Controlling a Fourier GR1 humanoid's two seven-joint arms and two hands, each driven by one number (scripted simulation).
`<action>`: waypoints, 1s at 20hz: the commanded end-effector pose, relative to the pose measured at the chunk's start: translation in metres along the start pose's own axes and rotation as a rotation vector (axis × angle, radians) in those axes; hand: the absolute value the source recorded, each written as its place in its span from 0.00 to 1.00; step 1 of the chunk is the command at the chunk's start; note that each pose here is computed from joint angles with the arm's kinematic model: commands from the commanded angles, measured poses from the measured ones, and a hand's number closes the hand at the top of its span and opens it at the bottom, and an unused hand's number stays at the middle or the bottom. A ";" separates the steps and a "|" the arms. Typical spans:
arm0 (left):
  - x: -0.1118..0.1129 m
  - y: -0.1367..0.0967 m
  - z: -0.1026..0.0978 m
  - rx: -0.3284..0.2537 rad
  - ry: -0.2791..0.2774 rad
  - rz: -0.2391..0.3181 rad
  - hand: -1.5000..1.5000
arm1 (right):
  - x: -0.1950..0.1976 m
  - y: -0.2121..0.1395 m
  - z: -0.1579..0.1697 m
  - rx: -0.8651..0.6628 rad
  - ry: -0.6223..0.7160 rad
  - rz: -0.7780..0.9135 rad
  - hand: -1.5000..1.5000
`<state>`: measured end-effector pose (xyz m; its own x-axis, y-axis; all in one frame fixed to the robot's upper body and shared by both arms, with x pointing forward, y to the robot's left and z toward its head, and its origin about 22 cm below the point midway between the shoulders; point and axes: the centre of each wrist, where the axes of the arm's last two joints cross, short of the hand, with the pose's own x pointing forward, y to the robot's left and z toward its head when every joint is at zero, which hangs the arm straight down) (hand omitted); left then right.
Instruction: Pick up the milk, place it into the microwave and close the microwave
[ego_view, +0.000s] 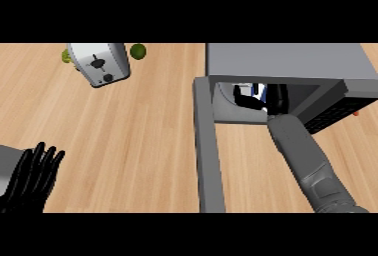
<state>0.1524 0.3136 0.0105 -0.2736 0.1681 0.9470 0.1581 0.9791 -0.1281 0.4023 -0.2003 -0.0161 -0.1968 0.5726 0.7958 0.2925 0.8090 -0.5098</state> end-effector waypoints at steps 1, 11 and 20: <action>0.007 0.003 -0.007 -0.019 0.001 0.013 0.00 | 0.000 -0.018 -0.023 -0.026 0.011 0.072 1.00; -0.001 -0.009 -0.018 -0.047 0.032 -0.124 0.00 | 0.001 -0.035 -0.039 -0.234 0.043 0.308 1.00; -0.003 -0.010 -0.015 -0.078 0.023 -0.138 0.00 | -0.007 -0.035 -0.033 -0.168 0.013 0.418 0.00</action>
<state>0.1719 0.3055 0.0183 -0.2741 0.0347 0.9611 0.1866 0.9823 0.0178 0.4277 -0.2365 0.0131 -0.0217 0.8158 0.5779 0.4933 0.5115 -0.7036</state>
